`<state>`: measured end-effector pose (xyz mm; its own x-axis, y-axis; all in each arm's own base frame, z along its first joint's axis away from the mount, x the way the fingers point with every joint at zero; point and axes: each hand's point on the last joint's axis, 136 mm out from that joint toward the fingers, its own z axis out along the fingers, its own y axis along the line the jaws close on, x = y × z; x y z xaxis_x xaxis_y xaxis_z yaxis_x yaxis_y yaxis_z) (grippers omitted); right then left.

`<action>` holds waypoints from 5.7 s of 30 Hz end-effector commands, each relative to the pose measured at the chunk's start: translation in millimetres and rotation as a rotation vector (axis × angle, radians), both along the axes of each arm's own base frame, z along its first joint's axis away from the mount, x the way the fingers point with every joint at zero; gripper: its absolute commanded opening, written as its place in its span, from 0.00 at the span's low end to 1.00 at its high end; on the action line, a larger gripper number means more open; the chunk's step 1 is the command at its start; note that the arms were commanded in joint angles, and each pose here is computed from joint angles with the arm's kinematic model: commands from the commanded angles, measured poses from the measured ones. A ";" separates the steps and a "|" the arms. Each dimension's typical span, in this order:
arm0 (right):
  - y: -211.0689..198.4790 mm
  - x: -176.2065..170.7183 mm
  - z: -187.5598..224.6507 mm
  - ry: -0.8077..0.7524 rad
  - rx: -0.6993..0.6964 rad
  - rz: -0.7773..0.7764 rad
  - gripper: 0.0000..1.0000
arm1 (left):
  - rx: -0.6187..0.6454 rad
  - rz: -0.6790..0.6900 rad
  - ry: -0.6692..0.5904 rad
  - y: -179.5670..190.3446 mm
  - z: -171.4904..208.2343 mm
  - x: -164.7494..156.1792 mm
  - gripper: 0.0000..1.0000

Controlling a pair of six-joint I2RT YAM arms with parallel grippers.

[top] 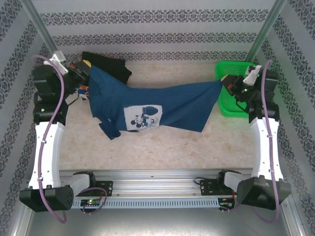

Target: Fold and stack the t-shirts

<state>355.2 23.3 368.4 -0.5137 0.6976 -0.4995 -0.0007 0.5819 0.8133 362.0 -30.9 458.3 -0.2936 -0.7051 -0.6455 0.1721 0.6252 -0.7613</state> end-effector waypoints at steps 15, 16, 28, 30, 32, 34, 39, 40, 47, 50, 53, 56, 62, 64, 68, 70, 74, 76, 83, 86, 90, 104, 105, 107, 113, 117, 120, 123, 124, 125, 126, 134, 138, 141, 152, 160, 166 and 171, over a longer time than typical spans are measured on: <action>8.8 -59.6 177.8 -0.347 -0.029 0.038 0.00 | 0.032 -0.012 -0.281 1.5 145.7 -6.2 0.00; 7.3 -56.2 179.6 -0.347 -0.036 0.035 0.00 | 0.033 -0.012 -0.283 2.6 148.6 -0.1 0.00; -23.4 55.5 169.7 -0.315 0.004 0.048 0.00 | -0.040 -0.099 -0.327 2.1 165.9 118.3 0.00; -27.9 75.1 168.6 -0.321 0.017 0.053 0.00 | -0.090 -0.123 -0.335 0.0 163.5 142.1 0.00; -35.2 99.9 164.6 -0.319 0.028 0.045 0.00 | -0.170 -0.140 -0.363 1.8 162.1 165.0 0.00; -41.4 120.6 164.0 -0.323 0.040 0.044 0.00 | -0.254 -0.153 -0.397 5.4 159.8 182.6 0.00; -50.6 163.2 177.8 -0.366 0.097 0.065 0.00 | -0.374 -0.159 -0.424 19.0 147.2 208.9 0.00; -50.8 167.8 184.5 -0.385 0.107 0.072 0.00 | -0.365 -0.140 -0.442 23.0 153.0 205.0 0.00; -61.0 178.1 210.0 -0.478 0.182 0.074 0.00 | -0.377 -0.047 -0.577 74.7 192.3 173.5 0.00; -58.6 173.1 213.2 -0.495 0.148 0.087 0.00 | -0.353 -0.045 -0.613 87.1 205.4 156.8 0.00; -58.3 169.4 204.3 -0.465 0.121 0.096 0.00 | -0.329 -0.074 -0.634 91.0 214.7 141.9 0.00; -63.2 161.6 186.9 -0.416 0.089 0.098 0.00 | -0.262 -0.136 -0.616 80.2 217.1 128.3 0.00; -66.0 124.5 102.6 -0.248 0.071 0.096 0.00 | -0.154 -0.315 -0.405 31.2 161.0 111.2 0.00; -57.1 102.2 56.8 -0.163 0.057 0.108 0.00 | -0.137 -0.246 -0.318 33.3 110.1 98.4 0.00; -31.6 42.3 -41.2 0.010 0.072 0.139 0.00 | -0.176 -0.186 -0.084 27.4 -23.7 48.4 0.00; -17.0 6.1 -93.7 0.124 0.090 0.161 0.00 | -0.208 -0.143 0.038 22.0 -94.6 12.6 0.00; 5.0 -56.9 -164.5 0.302 0.110 0.174 0.00 | -0.236 -0.114 0.247 3.0 -188.1 -53.6 0.00; 13.7 -86.0 -191.3 0.392 0.102 0.179 0.00 | -0.229 -0.061 0.297 0.0 -211.0 -85.8 0.00; 28.6 -138.0 -243.6 0.603 0.163 0.156 0.00 | -0.214 0.162 0.697 4.6 -302.5 -176.0 0.00; 26.7 -149.2 -251.7 0.679 0.171 0.114 0.00 | -0.214 0.272 0.777 15.9 -317.1 -193.2 0.00; 20.1 -166.1 -256.9 0.773 0.124 0.058 0.00 | -0.145 0.379 0.900 33.0 -326.4 -209.6 0.00; 2.8 -161.6 -224.4 0.703 0.097 -0.080 0.00 | -0.076 0.425 0.636 60.3 -255.6 -152.6 0.00; 3.1 -142.5 -206.6 0.609 0.125 -0.064 0.00 | -0.101 0.405 0.529 60.7 -232.0 -133.3 0.00; 0.9 -104.6 -159.9 0.431 0.171 -0.032 0.00 | -0.116 0.362 0.321 64.0 -178.5 -96.8 0.00; -24.6 -22.4 3.1 0.094 0.054 0.032 0.00 | -0.070 0.237 -0.074 70.4 -24.4 -18.6 0.00; -38.8 24.0 106.0 -0.099 0.025 0.050 0.00 | -0.033 0.239 -0.222 80.4 56.8 7.0 0.00; -40.7 40.4 175.8 -0.245 0.032 0.062 0.00 | 0.031 0.257 -0.293 87.1 113.9 16.6 0.00; -40.0 41.8 223.3 -0.340 0.041 0.071 0.00 | 0.096 0.294 -0.364 91.2 163.9 5.9 0.00; -38.3 40.2 234.3 -0.362 0.050 0.082 0.00 | 0.115 0.298 -0.383 90.9 177.8 0.6 0.00; -36.7 37.1 243.2 -0.381 0.055 0.089 0.00 | 0.129 0.301 -0.406 89.4 190.5 -5.8 0.00; -35.0 33.1 251.6 -0.399 0.062 0.096 0.00 | 0.135 0.304 -0.423 88.8 200.9 -11.3 0.00; -49.7 -7.6 289.4 -0.490 0.082 0.045 0.00 | 0.131 0.288 -0.487 79.4 229.8 -34.1 0.00; -41.0 -9.6 287.6 -0.471 0.111 0.097 0.00 | 0.034 0.162 -0.500 66.6 224.8 -19.4 0.00; -29.3 -9.7 264.0 -0.410 0.078 0.124 0.00 | 0.003 0.041 -0.448 34.8 193.3 -9.9 0.00; 91.0 -5.4 260.5 -0.381 0.174 0.441 0.00 | 0.055 -0.016 -0.048 -6.9 15.8 7.6 0.15; 180.7 -45.6 348.8 -0.604 0.480 0.699 0.00 | 0.154 0.219 -0.126 55.9 63.1 -4.1 0.62; 162.5 -61.0 321.6 -0.539 0.303 0.667 0.00 | 0.193 0.236 -0.194 55.0 104.2 -17.0 0.67; 140.2 -44.9 195.0 -0.272 0.171 0.626 0.00 | 0.179 0.198 -0.134 45.6 71.9 -22.3 0.69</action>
<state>315.8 170.9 620.8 -0.6915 0.4727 -0.5463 -0.5215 0.1968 0.8303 335.7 17.6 561.2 0.0053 -0.6179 -0.7863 0.1683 0.7756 -0.6084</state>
